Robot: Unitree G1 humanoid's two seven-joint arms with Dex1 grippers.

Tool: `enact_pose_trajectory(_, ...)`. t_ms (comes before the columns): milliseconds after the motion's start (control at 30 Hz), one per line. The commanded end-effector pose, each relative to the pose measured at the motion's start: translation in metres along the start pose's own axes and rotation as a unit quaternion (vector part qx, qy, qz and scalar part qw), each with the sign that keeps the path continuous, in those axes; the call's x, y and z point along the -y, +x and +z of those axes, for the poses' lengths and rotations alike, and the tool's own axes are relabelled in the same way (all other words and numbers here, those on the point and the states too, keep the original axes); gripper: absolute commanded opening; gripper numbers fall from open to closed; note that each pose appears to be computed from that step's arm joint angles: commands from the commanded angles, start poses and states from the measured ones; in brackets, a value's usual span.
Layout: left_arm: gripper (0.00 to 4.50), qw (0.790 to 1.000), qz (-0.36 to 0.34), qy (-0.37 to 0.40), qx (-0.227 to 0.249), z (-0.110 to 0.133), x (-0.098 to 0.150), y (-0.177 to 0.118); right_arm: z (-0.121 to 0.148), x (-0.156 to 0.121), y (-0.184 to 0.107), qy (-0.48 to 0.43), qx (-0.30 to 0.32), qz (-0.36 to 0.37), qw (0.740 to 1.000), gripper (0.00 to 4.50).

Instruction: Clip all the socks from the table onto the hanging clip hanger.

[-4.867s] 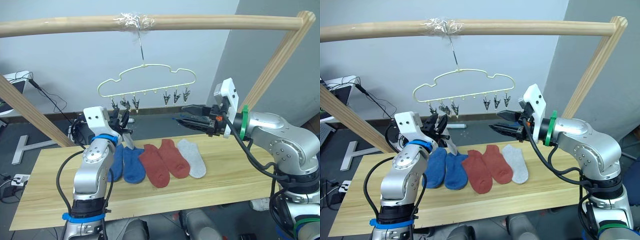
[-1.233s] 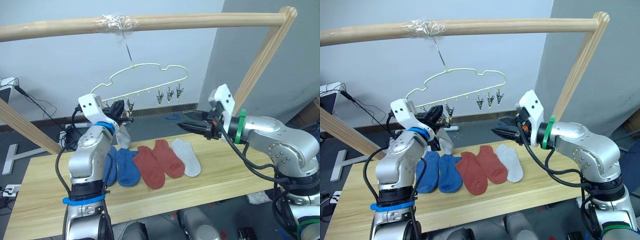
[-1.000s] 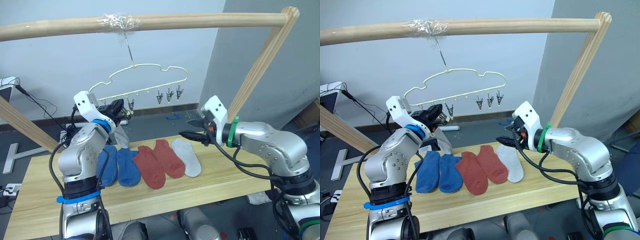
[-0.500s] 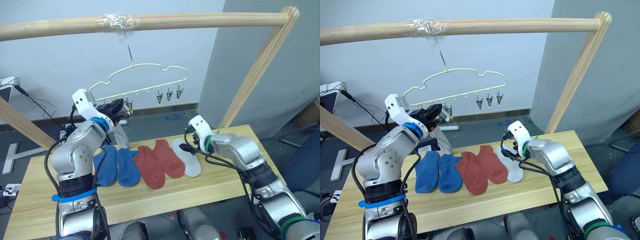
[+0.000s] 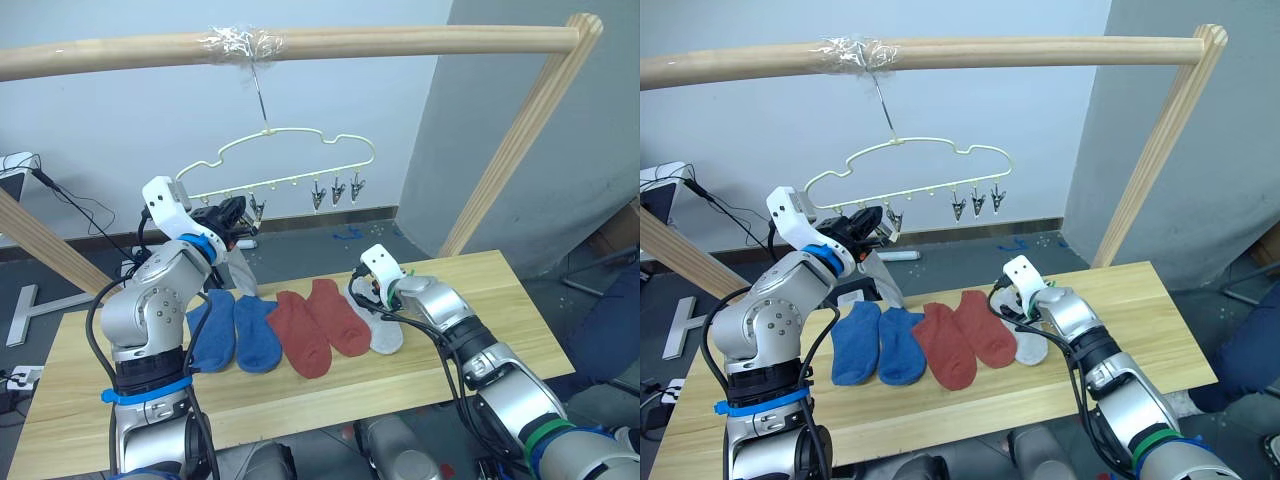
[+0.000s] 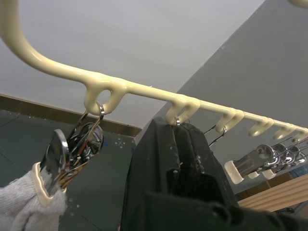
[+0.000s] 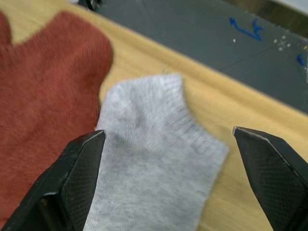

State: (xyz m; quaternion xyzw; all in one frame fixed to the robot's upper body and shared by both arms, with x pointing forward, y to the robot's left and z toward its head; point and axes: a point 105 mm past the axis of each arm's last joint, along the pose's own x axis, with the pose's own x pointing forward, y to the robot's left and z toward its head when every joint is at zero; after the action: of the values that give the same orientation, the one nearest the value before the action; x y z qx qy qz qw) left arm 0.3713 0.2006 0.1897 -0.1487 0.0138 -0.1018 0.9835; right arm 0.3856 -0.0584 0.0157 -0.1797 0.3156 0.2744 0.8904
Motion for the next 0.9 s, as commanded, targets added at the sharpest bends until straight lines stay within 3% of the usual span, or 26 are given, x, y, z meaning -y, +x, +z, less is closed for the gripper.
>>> enact_pose_trajectory(33, 0.0, 0.999, -0.016, 0.021, 0.038, 0.023, 0.011, -0.005, 0.017, 0.002, 0.001, -0.008, 0.026, -0.004, 1.0, 4.43)
enact_pose_trajectory(600, 0.0, 0.999, -0.009, 0.029, 0.036, 0.026, 0.008, -0.007, 0.0, -0.004, 0.017, 0.004, -0.01, -0.005, 1.0, 4.43)
enact_pose_trajectory(733, 0.0, 0.999, -0.01, 0.03, 0.033, 0.026, 0.007, -0.007, -0.001, -0.003, 0.017, 0.003, -0.011, -0.013, 1.0, 3.56)
enact_pose_trajectory(900, 0.0, 0.999, -0.011, 0.031, 0.031, 0.025, 0.007, -0.007, -0.001, -0.001, 0.017, 0.002, -0.011, -0.016, 1.0, 1.61)
